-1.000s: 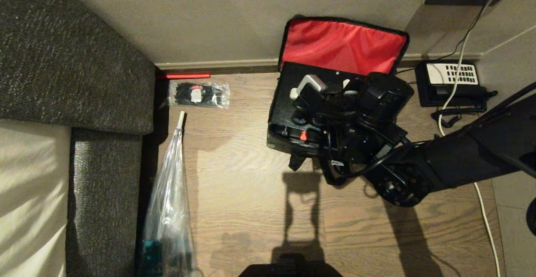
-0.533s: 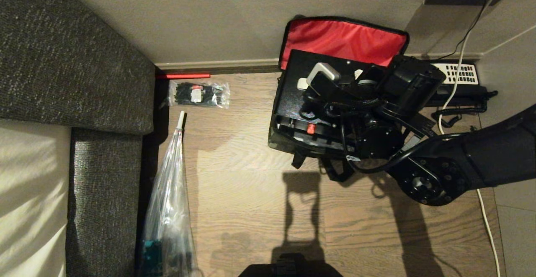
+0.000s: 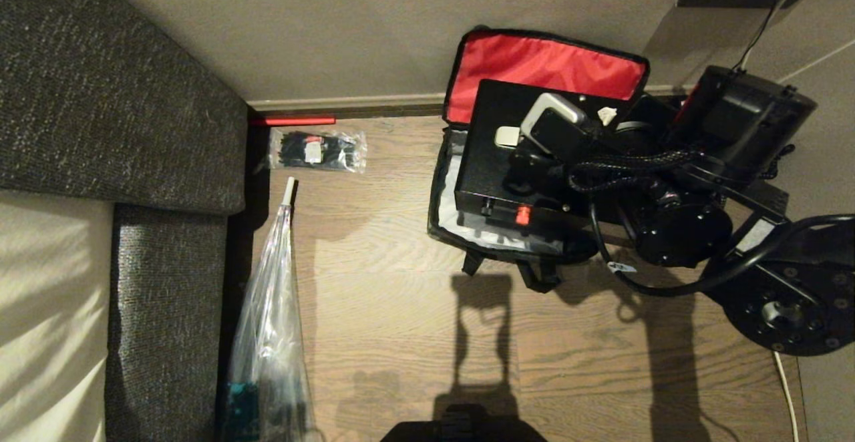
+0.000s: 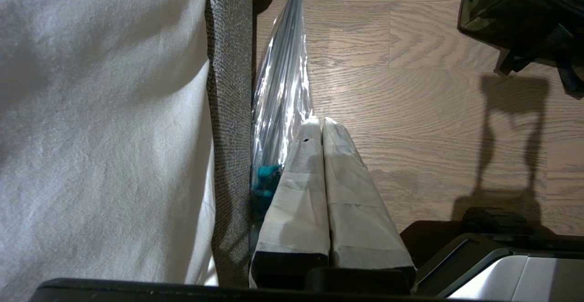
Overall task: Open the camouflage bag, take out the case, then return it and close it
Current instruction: Release the handle
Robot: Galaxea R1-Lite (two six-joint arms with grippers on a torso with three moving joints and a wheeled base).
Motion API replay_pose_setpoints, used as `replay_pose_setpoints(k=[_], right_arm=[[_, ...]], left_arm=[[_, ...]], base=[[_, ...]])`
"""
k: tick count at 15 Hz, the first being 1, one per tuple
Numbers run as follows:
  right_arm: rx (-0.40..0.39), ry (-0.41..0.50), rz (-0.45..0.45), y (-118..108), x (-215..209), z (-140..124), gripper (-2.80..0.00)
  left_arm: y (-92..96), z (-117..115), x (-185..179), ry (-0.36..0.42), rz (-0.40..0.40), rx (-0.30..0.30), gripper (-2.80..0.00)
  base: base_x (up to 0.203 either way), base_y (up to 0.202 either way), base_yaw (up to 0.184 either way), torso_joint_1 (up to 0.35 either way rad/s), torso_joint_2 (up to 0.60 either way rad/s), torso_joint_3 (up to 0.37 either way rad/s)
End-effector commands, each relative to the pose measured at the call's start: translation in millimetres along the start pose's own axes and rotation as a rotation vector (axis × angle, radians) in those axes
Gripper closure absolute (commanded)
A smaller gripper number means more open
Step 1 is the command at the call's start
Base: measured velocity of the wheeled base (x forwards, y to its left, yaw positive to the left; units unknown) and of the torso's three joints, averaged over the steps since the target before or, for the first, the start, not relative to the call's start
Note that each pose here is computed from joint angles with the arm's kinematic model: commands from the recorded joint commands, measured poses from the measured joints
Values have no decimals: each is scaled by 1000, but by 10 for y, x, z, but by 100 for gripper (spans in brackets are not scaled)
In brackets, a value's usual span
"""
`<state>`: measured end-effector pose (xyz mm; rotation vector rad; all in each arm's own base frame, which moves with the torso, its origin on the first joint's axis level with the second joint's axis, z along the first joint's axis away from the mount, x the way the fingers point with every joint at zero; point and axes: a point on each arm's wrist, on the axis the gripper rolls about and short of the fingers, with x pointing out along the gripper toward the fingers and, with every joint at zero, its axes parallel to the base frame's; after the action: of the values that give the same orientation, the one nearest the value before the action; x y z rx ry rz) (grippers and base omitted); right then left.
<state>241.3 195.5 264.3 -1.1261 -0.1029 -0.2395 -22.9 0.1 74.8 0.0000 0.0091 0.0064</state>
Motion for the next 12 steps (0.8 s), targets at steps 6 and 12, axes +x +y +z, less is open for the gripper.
replay_pose_setpoints(k=[6, 12], right_arm=[[1, 110, -64, -263, -54, -377, 0], [-5, 227, -109, -331, 60, -699, 0]], left_arm=[[0, -1, -1, -1, 0, 0, 0], [0, -1, 0, -1, 1, 0, 0]], base=[[0, 0, 0, 0, 0, 0], [0, 0, 0, 0, 0, 0]])
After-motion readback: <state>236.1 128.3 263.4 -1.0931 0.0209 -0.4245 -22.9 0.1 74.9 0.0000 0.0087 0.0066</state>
